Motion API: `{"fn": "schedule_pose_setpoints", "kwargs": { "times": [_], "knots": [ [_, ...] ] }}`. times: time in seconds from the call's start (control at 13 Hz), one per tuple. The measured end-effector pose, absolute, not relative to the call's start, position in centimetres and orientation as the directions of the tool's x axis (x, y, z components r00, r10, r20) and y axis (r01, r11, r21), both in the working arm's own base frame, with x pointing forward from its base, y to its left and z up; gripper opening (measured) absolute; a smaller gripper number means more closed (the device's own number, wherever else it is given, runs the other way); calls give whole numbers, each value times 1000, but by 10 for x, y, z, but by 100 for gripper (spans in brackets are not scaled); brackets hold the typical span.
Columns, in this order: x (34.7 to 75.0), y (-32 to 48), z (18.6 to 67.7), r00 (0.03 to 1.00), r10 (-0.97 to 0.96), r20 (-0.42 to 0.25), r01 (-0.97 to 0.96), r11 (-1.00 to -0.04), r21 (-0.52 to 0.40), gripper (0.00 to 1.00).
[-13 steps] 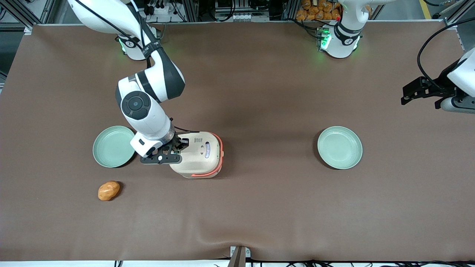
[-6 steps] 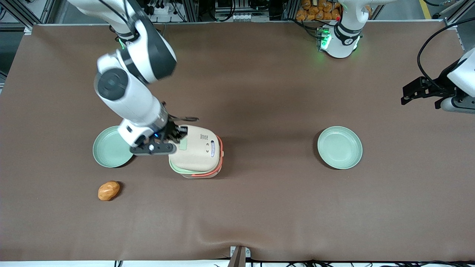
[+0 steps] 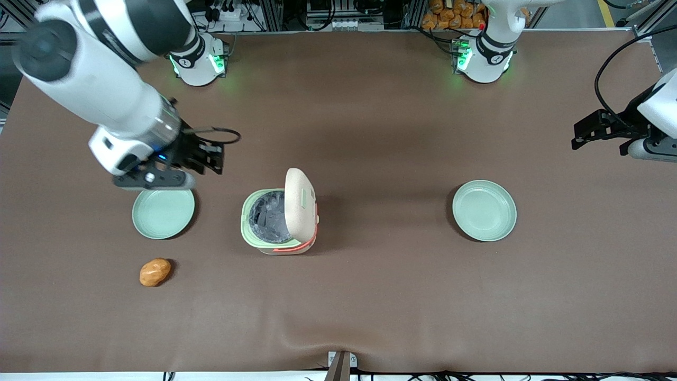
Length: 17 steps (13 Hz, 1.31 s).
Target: Press rice cooker button with right arm
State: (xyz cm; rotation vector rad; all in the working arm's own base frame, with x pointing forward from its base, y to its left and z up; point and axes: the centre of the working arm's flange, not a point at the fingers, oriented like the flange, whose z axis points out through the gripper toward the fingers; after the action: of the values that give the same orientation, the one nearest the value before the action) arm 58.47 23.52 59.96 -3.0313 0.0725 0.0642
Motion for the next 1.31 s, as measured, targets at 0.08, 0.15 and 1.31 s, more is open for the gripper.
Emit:
{"fn": "schedule_pose_setpoints", "kwargs": {
  "times": [0.08,0.15,1.31],
  "knots": [
    [580,223,609,997,-57,-60,-63,-993,-101,59],
    [577,208,618,995,-76,-66,-83,-992,-99,71],
    [519,-7,674,998,42,-49,42,-999,10,100]
  ]
}}
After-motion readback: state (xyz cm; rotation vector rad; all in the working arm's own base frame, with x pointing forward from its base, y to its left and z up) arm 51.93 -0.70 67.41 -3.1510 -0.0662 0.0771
